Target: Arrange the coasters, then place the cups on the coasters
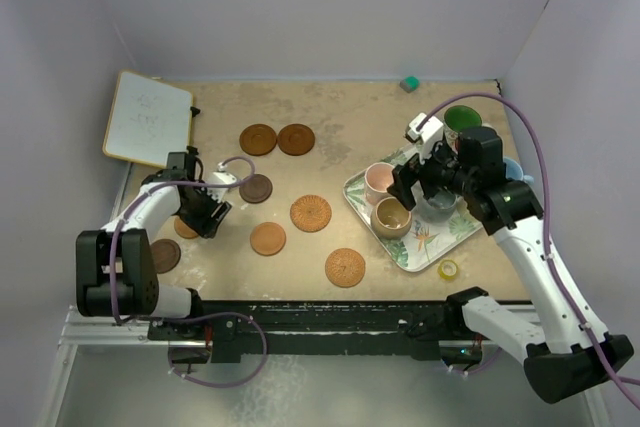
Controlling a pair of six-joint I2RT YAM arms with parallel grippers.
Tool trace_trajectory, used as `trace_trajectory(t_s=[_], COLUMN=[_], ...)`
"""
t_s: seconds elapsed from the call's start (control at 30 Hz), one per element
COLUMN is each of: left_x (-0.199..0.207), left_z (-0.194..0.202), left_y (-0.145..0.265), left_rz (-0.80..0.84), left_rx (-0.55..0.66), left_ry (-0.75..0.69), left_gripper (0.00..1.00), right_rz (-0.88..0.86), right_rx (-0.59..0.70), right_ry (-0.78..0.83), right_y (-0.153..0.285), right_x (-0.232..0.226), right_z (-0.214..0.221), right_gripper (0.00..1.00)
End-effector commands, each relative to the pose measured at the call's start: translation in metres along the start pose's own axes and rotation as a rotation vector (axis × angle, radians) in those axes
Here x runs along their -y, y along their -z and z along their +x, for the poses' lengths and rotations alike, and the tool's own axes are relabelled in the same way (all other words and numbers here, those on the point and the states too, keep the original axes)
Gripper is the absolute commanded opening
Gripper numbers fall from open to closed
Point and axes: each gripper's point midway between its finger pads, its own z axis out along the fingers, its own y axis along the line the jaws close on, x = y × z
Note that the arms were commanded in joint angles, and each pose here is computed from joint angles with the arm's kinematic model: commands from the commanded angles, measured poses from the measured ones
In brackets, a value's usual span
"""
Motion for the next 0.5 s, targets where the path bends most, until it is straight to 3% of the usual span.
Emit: trace_trajectory(t_s=[0.0,0.47], left_x=[-0.013,-0.005], left_z=[-0.009,0.005], left_y=[-0.007,-0.020], left_rz=[0.004,0.068], left_rx=[0.037,-0.013], left_ry=[-0.030,-0.031], left_gripper=[0.55,0.22], right_rz=[-0.028,-0.039], right_rx=[0.013,-0.007], right_ry=[0.010,0.001], right_y=[-0.004,-0.009], right_x=[-0.003,-0.003], right_z=[-0.001,0.004], right_gripper=[1.00,1.00])
